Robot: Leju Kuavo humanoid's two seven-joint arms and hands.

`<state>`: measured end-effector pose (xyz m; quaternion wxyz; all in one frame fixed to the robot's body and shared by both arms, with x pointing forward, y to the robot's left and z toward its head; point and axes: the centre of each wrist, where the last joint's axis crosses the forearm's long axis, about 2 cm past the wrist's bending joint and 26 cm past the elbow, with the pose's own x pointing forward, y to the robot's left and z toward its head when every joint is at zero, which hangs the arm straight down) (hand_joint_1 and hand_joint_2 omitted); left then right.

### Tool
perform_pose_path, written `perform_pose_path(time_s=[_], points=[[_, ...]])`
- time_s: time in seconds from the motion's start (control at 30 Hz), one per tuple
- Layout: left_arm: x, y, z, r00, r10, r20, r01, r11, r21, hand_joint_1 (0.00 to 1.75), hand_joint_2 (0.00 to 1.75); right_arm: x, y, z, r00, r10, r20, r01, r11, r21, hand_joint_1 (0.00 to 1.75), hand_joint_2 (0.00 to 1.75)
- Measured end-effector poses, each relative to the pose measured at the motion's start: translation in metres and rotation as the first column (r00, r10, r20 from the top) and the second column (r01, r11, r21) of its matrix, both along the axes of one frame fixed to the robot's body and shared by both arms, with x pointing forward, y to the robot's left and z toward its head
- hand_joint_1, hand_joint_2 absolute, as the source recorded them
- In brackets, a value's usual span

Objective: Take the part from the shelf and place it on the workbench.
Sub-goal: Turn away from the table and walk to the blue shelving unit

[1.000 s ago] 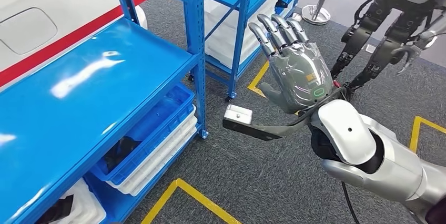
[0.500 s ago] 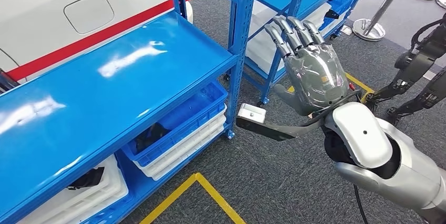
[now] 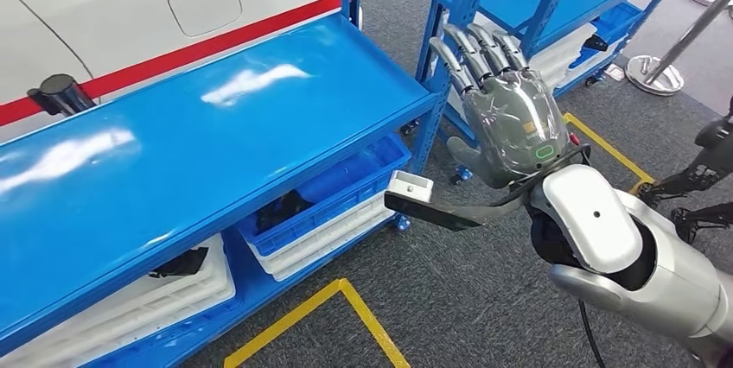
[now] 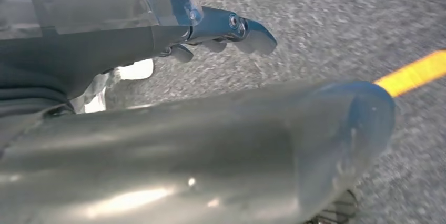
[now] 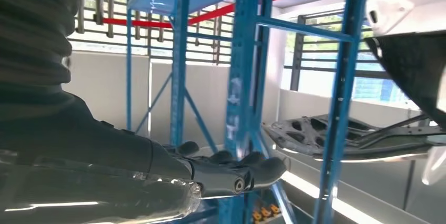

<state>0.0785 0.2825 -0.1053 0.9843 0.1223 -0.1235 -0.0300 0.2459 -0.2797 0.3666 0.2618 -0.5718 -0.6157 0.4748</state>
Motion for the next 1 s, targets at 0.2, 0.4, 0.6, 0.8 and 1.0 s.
perform_pose_path(time_s=[0.2, 0.4, 0.6, 0.8, 1.0], points=[[-0.0001, 0.0030, -0.0001, 1.000, 0.005, 0.015, -0.006, 1.000, 0.005, 0.00, 0.00, -0.0009, -0.0024, 0.0021, 1.000, -0.004, 0.003, 0.004, 1.000, -0.002, 0.00, 1.75], [0.0004, 0.0035, 0.0000, 0.998, 0.003, 0.060, -0.003, 1.000, -0.004, 0.00, 0.00, -0.0004, -0.0032, 0.0047, 1.000, 0.003, 0.000, -0.003, 1.000, 0.005, 0.00, 1.75], [-0.0003, 0.0049, -0.0002, 0.997, 0.001, 0.072, -0.001, 1.000, -0.006, 0.00, 0.00, -0.0001, -0.0039, 0.0066, 1.000, 0.005, 0.003, -0.005, 1.000, 0.010, 0.00, 1.75], [-0.0008, 0.0072, -0.0003, 0.996, -0.001, 0.094, 0.001, 1.000, -0.004, 0.00, 0.00, -0.0007, -0.0031, 0.0037, 1.000, 0.014, -0.011, -0.013, 1.000, 0.013, 0.00, 1.75], [-0.0010, 0.0089, -0.0003, 0.993, 0.000, 0.117, 0.000, 1.000, 0.000, 0.00, 0.00, -0.0008, -0.0031, 0.0029, 1.000, 0.022, -0.017, -0.022, 0.999, 0.025, 0.00, 1.75]])
